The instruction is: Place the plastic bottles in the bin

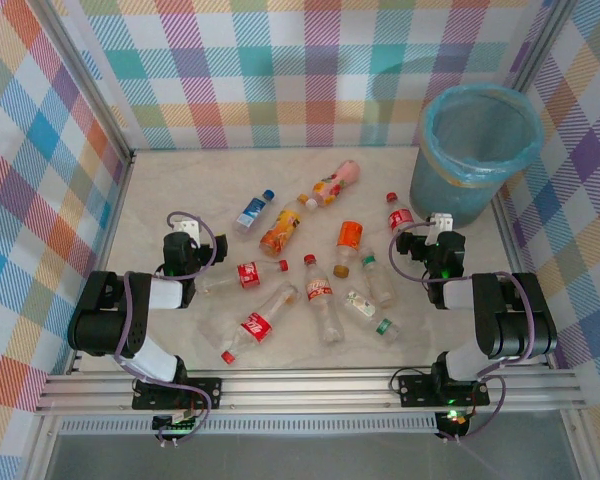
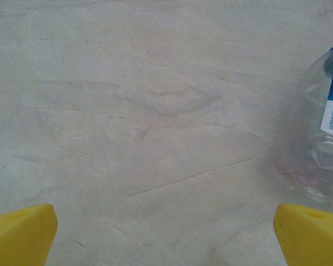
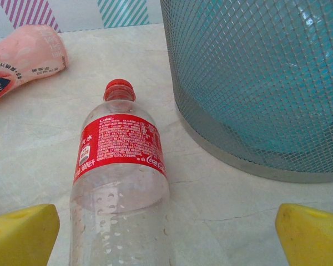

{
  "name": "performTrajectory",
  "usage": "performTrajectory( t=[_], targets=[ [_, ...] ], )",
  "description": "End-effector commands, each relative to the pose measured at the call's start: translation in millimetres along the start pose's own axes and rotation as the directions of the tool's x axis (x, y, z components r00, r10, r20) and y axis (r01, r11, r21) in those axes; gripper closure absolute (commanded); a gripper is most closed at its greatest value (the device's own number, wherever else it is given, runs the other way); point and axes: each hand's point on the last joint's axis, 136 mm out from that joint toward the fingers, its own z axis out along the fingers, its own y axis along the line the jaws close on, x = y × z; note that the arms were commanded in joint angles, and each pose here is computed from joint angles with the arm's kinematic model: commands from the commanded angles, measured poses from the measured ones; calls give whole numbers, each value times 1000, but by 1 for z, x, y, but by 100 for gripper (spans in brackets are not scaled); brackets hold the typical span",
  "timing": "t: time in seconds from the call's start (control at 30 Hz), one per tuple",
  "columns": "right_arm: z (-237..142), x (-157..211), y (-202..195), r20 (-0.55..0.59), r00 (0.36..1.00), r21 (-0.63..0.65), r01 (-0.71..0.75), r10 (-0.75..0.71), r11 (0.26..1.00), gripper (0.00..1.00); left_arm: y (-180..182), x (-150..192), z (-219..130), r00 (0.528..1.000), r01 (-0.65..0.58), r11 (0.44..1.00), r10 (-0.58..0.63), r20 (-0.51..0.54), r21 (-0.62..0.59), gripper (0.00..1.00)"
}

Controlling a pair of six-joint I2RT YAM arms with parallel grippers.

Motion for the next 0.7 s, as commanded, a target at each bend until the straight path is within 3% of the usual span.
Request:
performTrajectory(
  t=[0.0, 0.67],
  targets=[
    [3, -8, -2, 21, 1000, 9, -9, 8, 1000, 1, -2, -9, 1, 1000, 3, 1000, -3, 24, 3, 0],
    [2, -9, -2, 27, 1000, 7, -9, 9, 1000, 0, -3, -11, 0, 1000, 0, 1000, -1, 28, 10, 1]
  ],
)
